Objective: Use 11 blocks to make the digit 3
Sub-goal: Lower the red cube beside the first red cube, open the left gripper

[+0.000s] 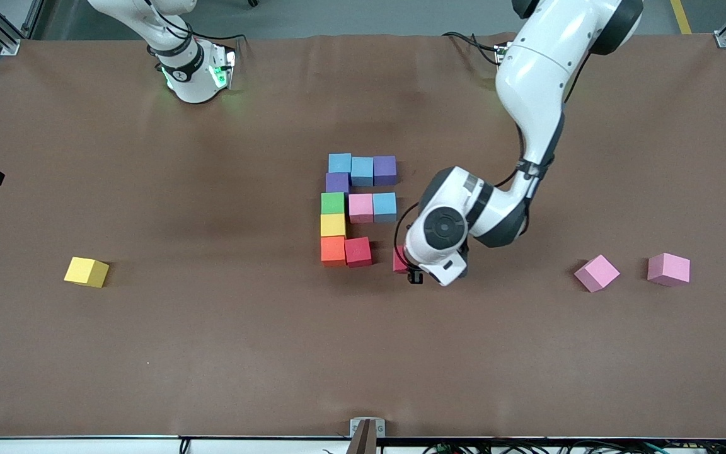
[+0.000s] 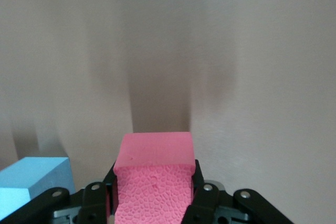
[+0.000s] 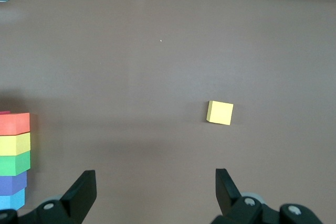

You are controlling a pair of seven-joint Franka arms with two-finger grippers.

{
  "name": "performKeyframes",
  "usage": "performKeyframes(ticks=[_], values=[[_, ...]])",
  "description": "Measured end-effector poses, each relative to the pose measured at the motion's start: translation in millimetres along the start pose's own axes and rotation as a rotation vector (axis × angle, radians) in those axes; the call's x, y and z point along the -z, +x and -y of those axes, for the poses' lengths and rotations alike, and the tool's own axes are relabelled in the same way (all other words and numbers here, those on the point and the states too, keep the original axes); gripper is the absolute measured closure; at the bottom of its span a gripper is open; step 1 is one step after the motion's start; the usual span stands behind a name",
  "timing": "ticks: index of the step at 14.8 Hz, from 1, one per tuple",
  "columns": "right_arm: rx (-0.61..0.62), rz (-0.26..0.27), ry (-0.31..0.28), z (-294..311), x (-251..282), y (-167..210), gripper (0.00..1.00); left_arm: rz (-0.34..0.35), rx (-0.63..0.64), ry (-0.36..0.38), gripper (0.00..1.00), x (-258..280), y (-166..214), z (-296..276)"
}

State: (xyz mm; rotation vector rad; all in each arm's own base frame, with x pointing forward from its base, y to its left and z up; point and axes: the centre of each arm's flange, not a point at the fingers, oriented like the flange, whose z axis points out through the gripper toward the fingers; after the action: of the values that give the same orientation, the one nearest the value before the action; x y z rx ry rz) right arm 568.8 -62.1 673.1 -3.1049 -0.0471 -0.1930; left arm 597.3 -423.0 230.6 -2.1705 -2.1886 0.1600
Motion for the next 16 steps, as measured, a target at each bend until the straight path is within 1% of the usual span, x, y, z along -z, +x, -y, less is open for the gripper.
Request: performKeyframes(ticks=[2,4,10,12,16], values=[[0.000,0.000,0.000,0.0,0.0,0.0,0.00,-0.042,0.055,-0.015,0.48,-11.5,-13.9,10.7],[0.000,0.000,0.000,-0.1,0.0,0.0,0.00,-0.054,0.068,-0.015,0.48,-18.1,-25.8,20.3],[0.000,0.000,0.000,-0.1,0.0,0.0,0.00,-0.048,0.031,-0.034,0.48,-20.8,-55.6,41.6],[0.000,0.000,0.000,-0.1,0.0,0.0,0.00,-0.037,0.017,-0.052,0.48,-21.1,-62.6,44.7],[0.000,0.000,0.000,-0.1,0.0,0.0,0.00,-0.056,-0.002,-0.081,0.48,-23.2,-61.6,42.3]])
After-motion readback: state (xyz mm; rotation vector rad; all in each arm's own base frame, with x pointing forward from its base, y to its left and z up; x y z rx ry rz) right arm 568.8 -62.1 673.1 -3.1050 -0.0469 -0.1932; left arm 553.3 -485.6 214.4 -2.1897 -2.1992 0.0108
